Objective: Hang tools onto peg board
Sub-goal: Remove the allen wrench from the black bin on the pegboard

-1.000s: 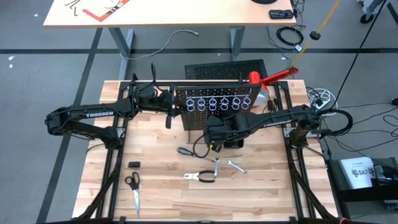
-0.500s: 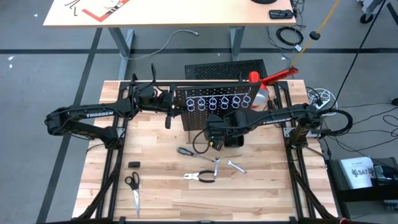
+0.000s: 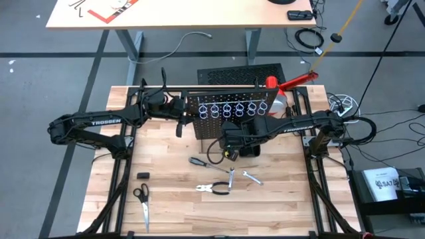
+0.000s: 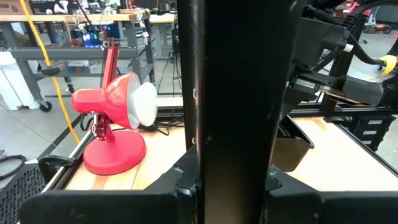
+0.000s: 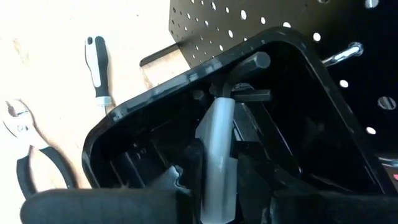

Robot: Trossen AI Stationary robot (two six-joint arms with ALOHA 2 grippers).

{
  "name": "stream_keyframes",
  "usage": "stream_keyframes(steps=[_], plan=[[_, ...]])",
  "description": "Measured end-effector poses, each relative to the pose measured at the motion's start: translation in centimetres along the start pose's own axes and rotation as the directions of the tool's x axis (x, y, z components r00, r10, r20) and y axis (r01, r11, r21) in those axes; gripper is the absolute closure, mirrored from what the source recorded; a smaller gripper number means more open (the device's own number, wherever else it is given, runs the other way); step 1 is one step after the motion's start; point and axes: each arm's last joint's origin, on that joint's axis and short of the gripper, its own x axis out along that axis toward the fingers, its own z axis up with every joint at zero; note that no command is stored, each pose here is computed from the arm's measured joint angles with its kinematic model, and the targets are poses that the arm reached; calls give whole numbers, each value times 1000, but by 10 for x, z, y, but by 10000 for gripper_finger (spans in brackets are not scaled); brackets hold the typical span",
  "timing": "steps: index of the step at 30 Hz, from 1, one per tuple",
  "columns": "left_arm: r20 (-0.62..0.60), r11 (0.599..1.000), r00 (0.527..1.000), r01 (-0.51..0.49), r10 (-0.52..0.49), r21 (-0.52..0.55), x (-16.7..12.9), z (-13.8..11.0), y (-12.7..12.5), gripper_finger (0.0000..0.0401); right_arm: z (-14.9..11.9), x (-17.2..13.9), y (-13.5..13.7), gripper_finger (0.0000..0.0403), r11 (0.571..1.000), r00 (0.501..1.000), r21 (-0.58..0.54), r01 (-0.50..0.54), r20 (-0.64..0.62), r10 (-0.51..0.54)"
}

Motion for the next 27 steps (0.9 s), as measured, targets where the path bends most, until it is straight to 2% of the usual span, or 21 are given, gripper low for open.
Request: stream_keyframes(steps=[7,14,17,21,24,27], plan=[[0,1000,1000,4,-4,0,0,0,0,336,-4,-22,2,345,1000,997,2,8,72,-8],[0,1000,1000,3,-3,-3,0,0,0,336,-8,-65,-4,345,1000,977,-7,-17,212,18],[0,1000,1000,2,-2,-3,0,0,0,336,-12,-80,-5,345,999,968,-44,-26,247,36],[0,1000,1000,2,-2,-3,0,0,0,335,-22,-110,-7,345,979,947,-185,-87,289,138],[0,1000,1000,3,-3,-8,0,0,0,330,-36,-130,-1,346,920,921,-348,-183,267,285],[2,1000,1000,3,-3,-9,0,0,0,326,-48,-145,3,346,882,897,-409,-233,261,357]])
